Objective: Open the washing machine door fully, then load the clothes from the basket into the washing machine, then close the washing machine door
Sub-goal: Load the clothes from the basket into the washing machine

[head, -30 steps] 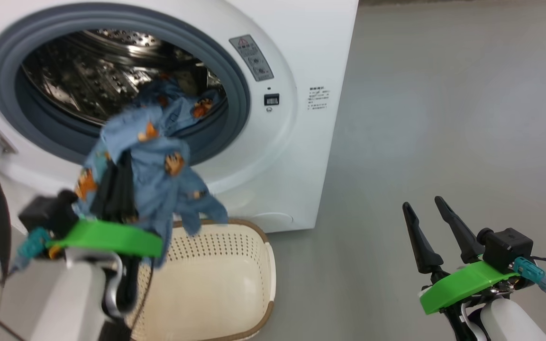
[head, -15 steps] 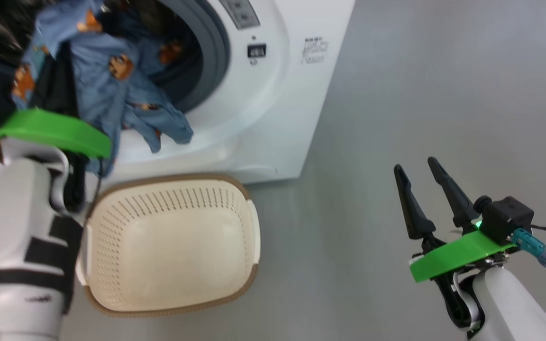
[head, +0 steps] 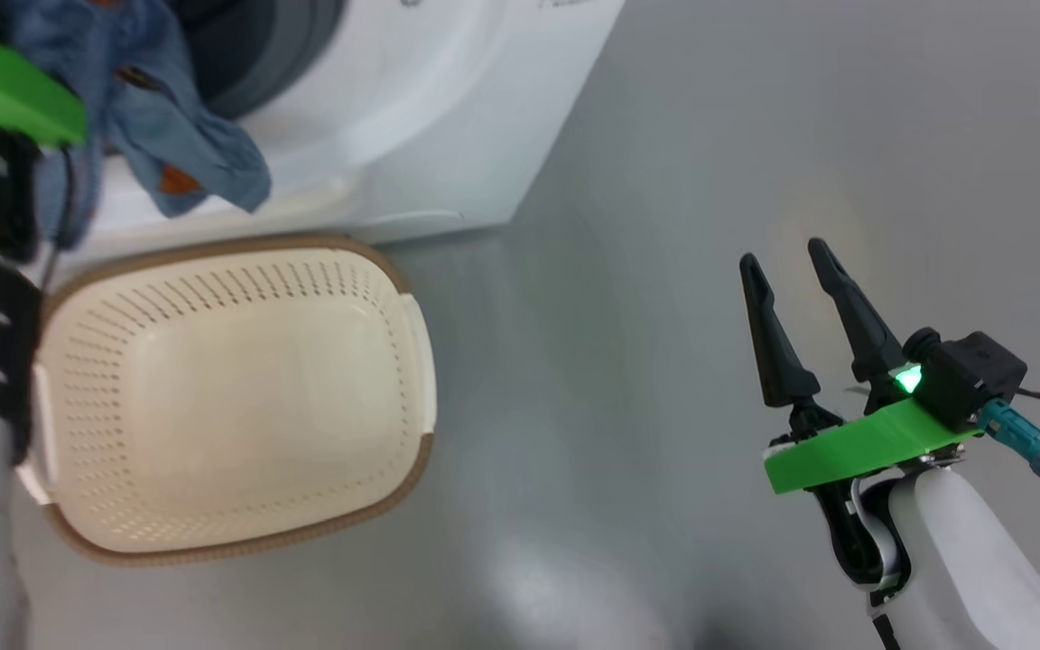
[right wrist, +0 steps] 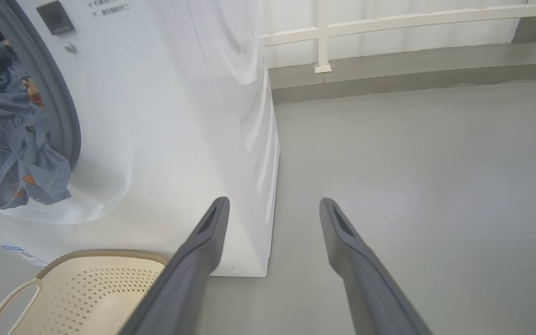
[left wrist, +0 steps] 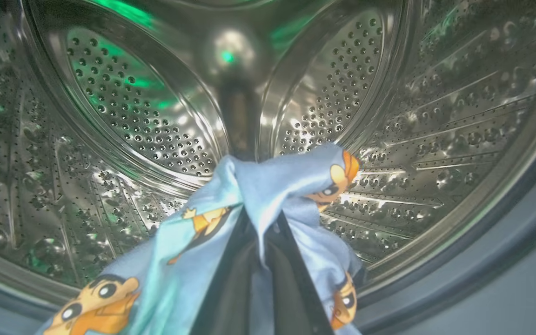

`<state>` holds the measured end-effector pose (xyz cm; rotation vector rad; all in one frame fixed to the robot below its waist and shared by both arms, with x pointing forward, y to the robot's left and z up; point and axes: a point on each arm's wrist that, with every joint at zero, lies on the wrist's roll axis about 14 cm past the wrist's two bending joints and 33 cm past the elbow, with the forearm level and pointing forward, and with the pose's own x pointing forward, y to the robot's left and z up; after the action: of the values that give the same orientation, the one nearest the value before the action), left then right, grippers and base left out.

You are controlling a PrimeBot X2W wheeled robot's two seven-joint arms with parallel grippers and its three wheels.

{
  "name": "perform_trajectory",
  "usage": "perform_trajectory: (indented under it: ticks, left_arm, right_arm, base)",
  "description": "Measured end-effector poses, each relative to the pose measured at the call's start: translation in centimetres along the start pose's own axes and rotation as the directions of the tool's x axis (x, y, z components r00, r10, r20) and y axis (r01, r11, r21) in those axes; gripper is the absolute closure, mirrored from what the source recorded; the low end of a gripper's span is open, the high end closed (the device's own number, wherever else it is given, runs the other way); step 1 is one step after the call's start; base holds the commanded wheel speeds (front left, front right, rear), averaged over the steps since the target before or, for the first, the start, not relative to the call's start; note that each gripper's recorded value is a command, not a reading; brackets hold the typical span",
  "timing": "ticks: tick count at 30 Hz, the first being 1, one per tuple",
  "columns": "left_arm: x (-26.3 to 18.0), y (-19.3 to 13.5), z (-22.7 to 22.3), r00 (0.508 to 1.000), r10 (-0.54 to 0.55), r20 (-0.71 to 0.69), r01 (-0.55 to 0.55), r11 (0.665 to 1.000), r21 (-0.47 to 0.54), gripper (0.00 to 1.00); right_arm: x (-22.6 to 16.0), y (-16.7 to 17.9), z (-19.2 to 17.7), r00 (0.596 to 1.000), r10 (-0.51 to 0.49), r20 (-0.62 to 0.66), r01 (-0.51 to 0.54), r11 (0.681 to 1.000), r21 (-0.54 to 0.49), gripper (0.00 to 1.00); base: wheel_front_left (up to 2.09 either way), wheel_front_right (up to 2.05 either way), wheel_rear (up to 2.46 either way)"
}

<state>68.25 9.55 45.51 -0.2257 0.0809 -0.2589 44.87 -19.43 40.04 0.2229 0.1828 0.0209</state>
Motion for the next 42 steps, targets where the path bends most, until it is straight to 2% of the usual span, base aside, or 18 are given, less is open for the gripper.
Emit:
perform_trajectory:
  ticks: [7, 11, 14, 17, 18, 19, 23, 27, 33, 42]
  left_arm:
    - [2.9, 0.0, -1.7, 1.000, -0.002, -0.003, 0.002, 1.000, -0.031, 1.00]
    - [5.0, -0.2, 1.7, 0.992, -0.001, 0.123, 0.008, 0.999, -0.053, 1.00]
    - [5.7, -0.2, 5.5, 0.964, 0.010, 0.265, 0.013, 0.996, -0.083, 1.00]
    - [5.9, 0.0, 6.1, 0.951, 0.031, 0.309, 0.004, 0.994, -0.113, 1.00]
    - [6.0, 0.1, 5.6, 0.953, 0.039, 0.300, -0.001, 0.992, -0.126, 0.62]
    - [6.1, 0.0, 4.8, 0.958, 0.045, 0.282, -0.006, 0.990, -0.138, 0.00]
    - [5.8, -0.3, -1.1, 0.994, 0.056, 0.095, -0.043, 0.990, -0.132, 0.00]
    - [4.5, -0.3, -5.2, 0.995, 0.061, -0.075, -0.068, 0.993, -0.101, 0.00]
    - [3.5, -0.3, -5.2, 0.991, 0.057, -0.125, -0.066, 0.996, -0.063, 0.00]
    - [1.5, -2.1, -3.3, 0.992, 0.027, -0.120, -0.032, 0.999, -0.043, 0.00]
  right_arm:
    - [0.2, -1.0, -1.9, 0.998, -0.035, -0.048, 0.035, 0.999, -0.005, 0.00]
    - [-0.2, -2.0, -2.5, 0.996, -0.067, -0.066, 0.066, 0.998, -0.013, 0.00]
    - [-0.5, -2.7, -2.7, 0.993, -0.087, -0.074, 0.086, 0.996, -0.020, 0.00]
    - [-0.7, -3.2, -3.0, 0.991, -0.104, -0.082, 0.102, 0.994, -0.025, 0.00]
    - [-0.8, -3.3, -3.0, 0.991, -0.108, -0.085, 0.106, 0.994, -0.027, 0.00]
    - [-0.8, -3.4, -3.1, 0.990, -0.111, -0.087, 0.109, 0.994, -0.027, 0.00]
    - [-0.9, -3.3, -3.1, 0.990, -0.108, -0.088, 0.106, 0.994, -0.024, 0.00]
    - [-0.8, -2.9, -2.8, 0.992, -0.098, -0.080, 0.096, 0.995, -0.019, 0.00]
    - [-0.7, -2.1, -2.0, 0.995, -0.075, -0.060, 0.075, 0.997, -0.010, 0.00]
    - [-0.6, -0.8, 0.3, 0.999, -0.037, -0.003, 0.037, 0.999, -0.007, 0.00]
  base:
    - [0.00, 0.00, 0.00]
    - [0.00, 0.00, 0.00]
    - [0.00, 0.00, 0.00]
    - [0.00, 0.00, 0.00]
    - [0.00, 0.00, 0.00]
    - [0.00, 0.00, 0.00]
    - [0.00, 0.00, 0.00]
    - [0.00, 0.00, 0.00]
    - [0.00, 0.00, 0.00]
    - [0.00, 0.00, 0.00]
